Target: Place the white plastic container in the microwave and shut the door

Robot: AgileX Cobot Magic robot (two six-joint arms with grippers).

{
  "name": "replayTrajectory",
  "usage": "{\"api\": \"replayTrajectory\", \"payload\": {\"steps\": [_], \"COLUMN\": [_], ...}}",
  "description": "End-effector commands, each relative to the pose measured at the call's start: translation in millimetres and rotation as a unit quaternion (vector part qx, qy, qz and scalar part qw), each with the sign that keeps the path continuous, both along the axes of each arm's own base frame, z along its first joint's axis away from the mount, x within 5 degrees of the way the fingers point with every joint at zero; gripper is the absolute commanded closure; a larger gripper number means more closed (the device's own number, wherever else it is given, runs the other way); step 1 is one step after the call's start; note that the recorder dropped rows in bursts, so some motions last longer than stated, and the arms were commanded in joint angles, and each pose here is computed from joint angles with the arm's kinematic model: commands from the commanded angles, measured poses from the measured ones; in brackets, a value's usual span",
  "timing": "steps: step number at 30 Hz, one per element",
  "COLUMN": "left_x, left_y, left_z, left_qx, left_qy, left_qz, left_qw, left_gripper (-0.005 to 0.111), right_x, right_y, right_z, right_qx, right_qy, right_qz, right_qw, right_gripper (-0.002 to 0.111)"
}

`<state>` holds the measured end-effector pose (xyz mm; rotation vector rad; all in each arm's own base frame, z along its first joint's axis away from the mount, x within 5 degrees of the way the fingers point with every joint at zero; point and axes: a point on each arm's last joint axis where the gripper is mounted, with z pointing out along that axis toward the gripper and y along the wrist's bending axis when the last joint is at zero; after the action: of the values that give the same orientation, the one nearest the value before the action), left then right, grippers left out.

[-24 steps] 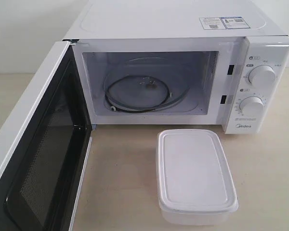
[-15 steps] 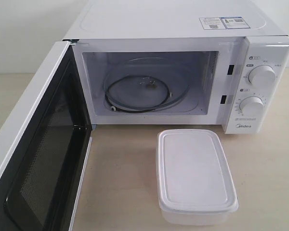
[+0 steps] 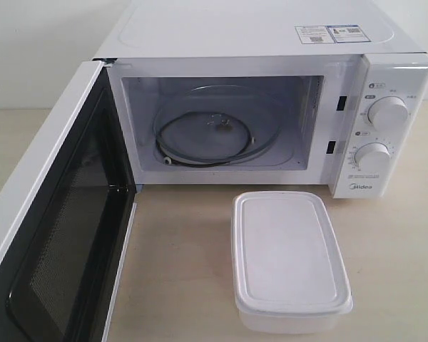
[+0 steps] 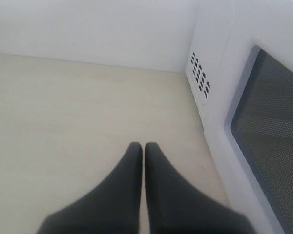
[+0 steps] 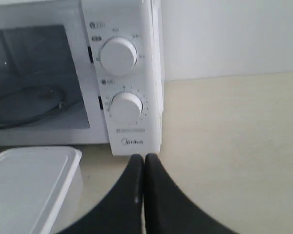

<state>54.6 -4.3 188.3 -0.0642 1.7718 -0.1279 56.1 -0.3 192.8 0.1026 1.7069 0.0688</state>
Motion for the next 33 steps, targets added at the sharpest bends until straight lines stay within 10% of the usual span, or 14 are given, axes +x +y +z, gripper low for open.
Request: {"api": "replayTrajectory", "payload": {"steps": [1,11,19,33], "left_x": [0,0,0,0], "left_y": [0,0,0,0], "left_z": [-1,-1,-1,-1], "left_qx": [-0.003,-0.003,-0.003,-0.003], "left_qy": [0.0,0.0,0.0,0.0], "left_qz": [0.001,0.001,0.001,0.001], "left_qw": [1.0,1.0,1.0,1.0], "left_gripper": [0.102,0.102,0.102,0.102], "right_x": [0,-16,20,75], "right_y": [-1,-4,-5,-7], "right_z": [17,74,126,113], "right_qx": [0.0,-0.004,-0.057,0.008], "right_qy": [-0.096,-0.334,-0.272,-0.178], "right_qz": [-0.007,-0.024,-0.03,-0.025], "right_qw": [0.995,0.942,0.96,0.984], "right_gripper": [0.109,0.109,0.109,0.109]}}
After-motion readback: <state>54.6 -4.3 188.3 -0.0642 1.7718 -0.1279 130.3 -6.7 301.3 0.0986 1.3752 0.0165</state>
